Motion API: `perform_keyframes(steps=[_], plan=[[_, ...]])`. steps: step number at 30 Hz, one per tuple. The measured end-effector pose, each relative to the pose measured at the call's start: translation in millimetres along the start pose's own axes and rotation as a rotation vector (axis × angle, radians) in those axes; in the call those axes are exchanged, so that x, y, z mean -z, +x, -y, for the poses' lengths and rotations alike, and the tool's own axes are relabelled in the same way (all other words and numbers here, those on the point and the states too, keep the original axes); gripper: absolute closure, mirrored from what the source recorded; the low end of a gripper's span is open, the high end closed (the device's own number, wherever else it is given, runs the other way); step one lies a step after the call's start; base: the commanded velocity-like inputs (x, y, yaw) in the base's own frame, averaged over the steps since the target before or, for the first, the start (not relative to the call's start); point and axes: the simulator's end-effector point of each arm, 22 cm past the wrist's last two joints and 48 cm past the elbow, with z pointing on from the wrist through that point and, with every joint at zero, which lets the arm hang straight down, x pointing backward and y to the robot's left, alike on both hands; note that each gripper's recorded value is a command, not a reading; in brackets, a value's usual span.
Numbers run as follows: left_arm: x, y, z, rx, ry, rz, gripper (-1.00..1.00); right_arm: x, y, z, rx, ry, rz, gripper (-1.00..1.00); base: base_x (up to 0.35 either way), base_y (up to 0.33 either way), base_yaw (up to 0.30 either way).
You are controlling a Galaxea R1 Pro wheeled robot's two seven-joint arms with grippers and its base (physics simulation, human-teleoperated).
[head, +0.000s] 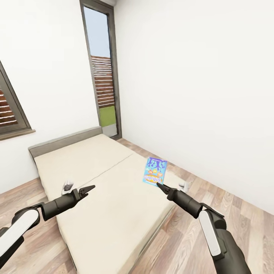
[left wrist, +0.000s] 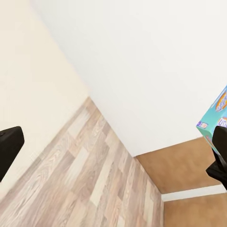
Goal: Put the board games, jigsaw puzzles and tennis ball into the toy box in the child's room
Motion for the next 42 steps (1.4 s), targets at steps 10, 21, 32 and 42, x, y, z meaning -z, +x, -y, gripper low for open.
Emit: perform_keyframes(steps=[10,21,32,42], plan=[[-0.3,0.2,-0.1,0.000,0.000,-0.001,-1.00,-0.3,0.3,0.1,0.001,0.000,-0.001,1.00,0.051,-0.279,0.033],[-0.3,0.3,-0.2,0.000,0.000,-0.001,-1.00,-0.3,0.3,-0.2,0.002,-0.001,-0.001,1.00,0.008,-0.298,0.001],[0.5,-0.5,2.0,-0.003,0.002,0.001,-1.00,0.3,-1.0,-2.0,0.003,-0.003,0.001,1.00,0.066,-0.214,-0.173],[2.1,-2.5,5.5,-0.008,0.006,0.006,-1.00,1.3,-3.6,-4.7,0.008,-0.006,0.005,1.00,0.003,-0.006,-0.248]])
